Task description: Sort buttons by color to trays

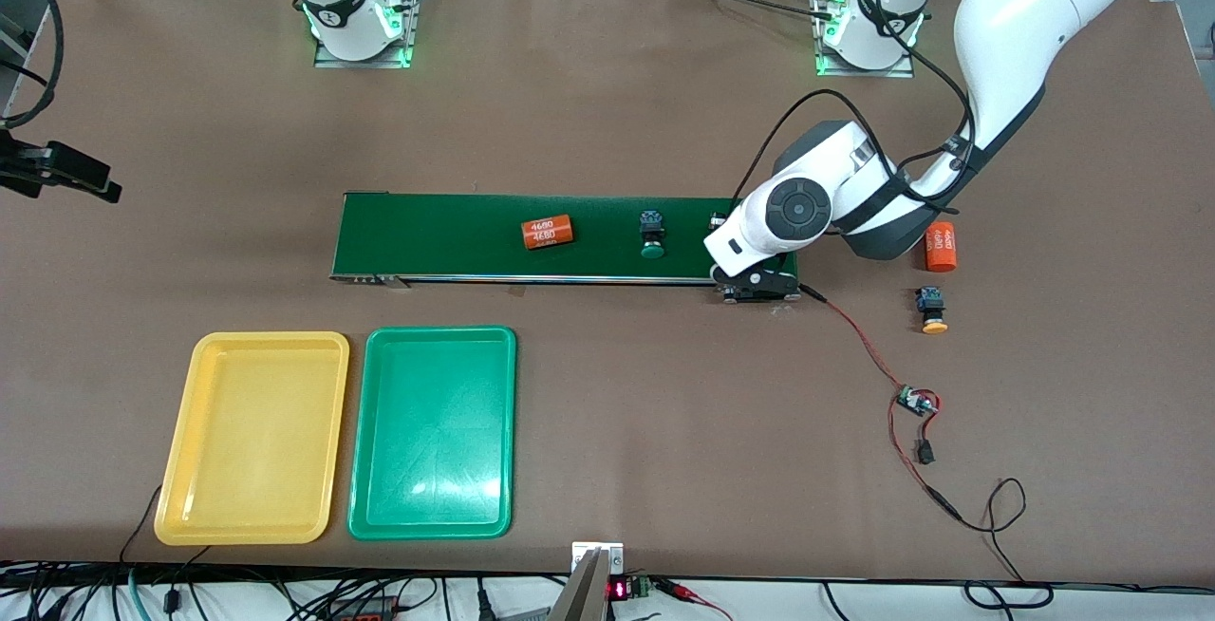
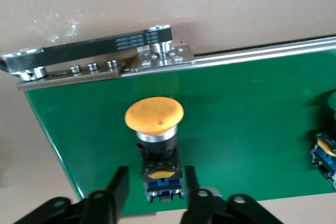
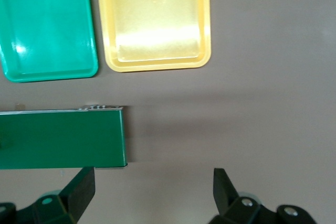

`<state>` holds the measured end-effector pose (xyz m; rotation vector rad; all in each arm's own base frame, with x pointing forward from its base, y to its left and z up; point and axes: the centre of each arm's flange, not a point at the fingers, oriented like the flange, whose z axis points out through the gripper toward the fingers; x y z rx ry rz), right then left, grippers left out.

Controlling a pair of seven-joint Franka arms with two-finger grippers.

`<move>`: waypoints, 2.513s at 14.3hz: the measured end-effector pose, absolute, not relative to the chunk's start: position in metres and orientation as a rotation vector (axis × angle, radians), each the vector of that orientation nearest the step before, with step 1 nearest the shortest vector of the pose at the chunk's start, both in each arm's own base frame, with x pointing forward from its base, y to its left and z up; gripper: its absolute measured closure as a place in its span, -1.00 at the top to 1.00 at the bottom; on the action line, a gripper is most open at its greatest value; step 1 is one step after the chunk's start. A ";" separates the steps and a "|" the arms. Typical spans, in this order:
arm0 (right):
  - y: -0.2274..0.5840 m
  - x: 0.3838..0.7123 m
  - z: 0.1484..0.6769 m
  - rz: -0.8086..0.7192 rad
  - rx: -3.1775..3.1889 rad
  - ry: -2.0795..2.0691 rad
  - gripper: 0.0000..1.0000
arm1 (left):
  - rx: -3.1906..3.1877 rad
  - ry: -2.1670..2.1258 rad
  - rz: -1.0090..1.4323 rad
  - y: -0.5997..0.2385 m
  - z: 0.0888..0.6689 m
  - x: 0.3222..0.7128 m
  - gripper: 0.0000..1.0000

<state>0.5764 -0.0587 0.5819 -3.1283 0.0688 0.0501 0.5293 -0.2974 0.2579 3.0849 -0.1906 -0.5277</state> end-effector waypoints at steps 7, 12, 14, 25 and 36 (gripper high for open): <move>-0.046 0.581 0.574 0.074 -3.146 0.025 1.00 | 3.148 -0.003 -0.504 -0.239 0.311 0.579 1.00; -0.019 0.582 0.574 0.074 -3.152 0.003 1.00 | 3.188 0.196 -0.577 -0.119 0.336 0.631 1.00; -0.013 0.582 0.573 0.077 -3.154 0.009 1.00 | 3.192 0.136 -0.607 -0.059 0.319 0.640 1.00; -0.057 0.594 0.528 0.218 -3.140 0.130 1.00 | 3.121 -0.042 -0.434 0.036 0.186 0.615 1.00; 0.130 0.601 0.471 0.351 -3.043 -0.119 1.00 | 3.118 -0.174 -0.520 -0.007 0.219 0.607 -0.19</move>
